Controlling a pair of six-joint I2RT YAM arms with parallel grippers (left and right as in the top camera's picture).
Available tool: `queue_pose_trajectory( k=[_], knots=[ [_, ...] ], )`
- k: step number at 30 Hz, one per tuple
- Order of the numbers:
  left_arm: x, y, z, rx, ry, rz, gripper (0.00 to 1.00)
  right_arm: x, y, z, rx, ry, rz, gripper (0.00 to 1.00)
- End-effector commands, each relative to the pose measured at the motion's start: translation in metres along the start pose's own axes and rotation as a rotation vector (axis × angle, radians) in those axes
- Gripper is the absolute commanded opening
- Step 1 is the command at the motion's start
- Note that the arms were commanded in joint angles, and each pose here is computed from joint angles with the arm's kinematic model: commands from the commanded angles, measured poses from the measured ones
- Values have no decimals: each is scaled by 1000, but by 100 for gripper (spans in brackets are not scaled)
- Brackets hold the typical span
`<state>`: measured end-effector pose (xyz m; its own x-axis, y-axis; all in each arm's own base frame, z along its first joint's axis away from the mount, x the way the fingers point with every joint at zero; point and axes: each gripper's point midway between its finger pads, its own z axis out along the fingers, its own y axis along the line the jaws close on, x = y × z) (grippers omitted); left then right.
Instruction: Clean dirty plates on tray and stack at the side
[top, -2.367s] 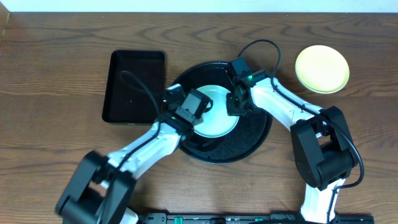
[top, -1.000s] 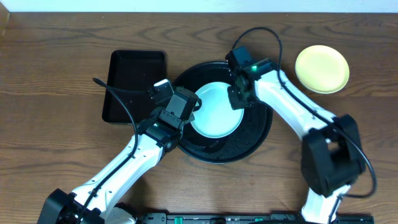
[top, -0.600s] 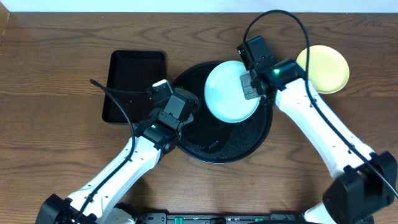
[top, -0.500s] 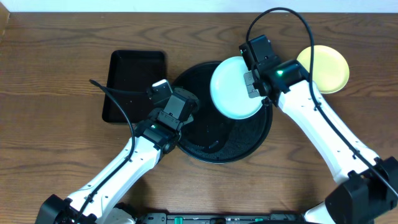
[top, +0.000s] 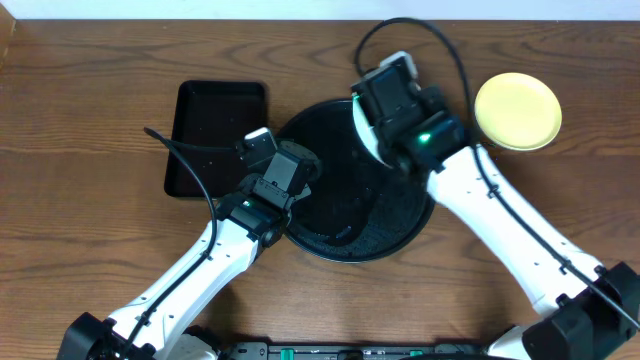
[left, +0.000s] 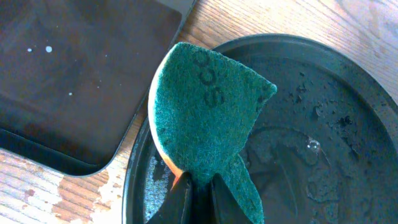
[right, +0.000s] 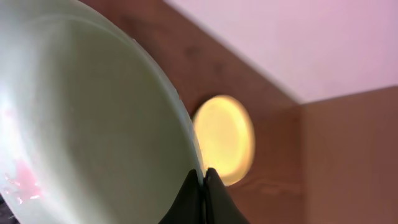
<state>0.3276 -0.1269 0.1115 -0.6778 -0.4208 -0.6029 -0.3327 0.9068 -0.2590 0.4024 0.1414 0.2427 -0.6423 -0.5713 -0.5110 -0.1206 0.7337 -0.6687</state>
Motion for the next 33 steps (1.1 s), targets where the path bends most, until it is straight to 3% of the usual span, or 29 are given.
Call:
queue_pose_trajectory(
  k=[1, 8, 24, 28, 33],
  knots=[
    [-1, 3, -2, -4, -10, 18, 7, -15, -35, -29, 219, -45, -82, 1],
    [-1, 3, -2, -4, -10, 18, 7, -33, -33, -62, 333, -114, -118, 1],
    [-1, 3, -2, -4, -10, 18, 8, -32, -33, -58, 315, -116, -71, 1],
    [-1, 3, -2, -4, -10, 18, 8, -27, -28, -33, 188, -105, 90, 1],
    [0, 4, -2, -8, -7, 20, 7, -2, -13, 20, -164, 13, 334, 1]
  ],
)
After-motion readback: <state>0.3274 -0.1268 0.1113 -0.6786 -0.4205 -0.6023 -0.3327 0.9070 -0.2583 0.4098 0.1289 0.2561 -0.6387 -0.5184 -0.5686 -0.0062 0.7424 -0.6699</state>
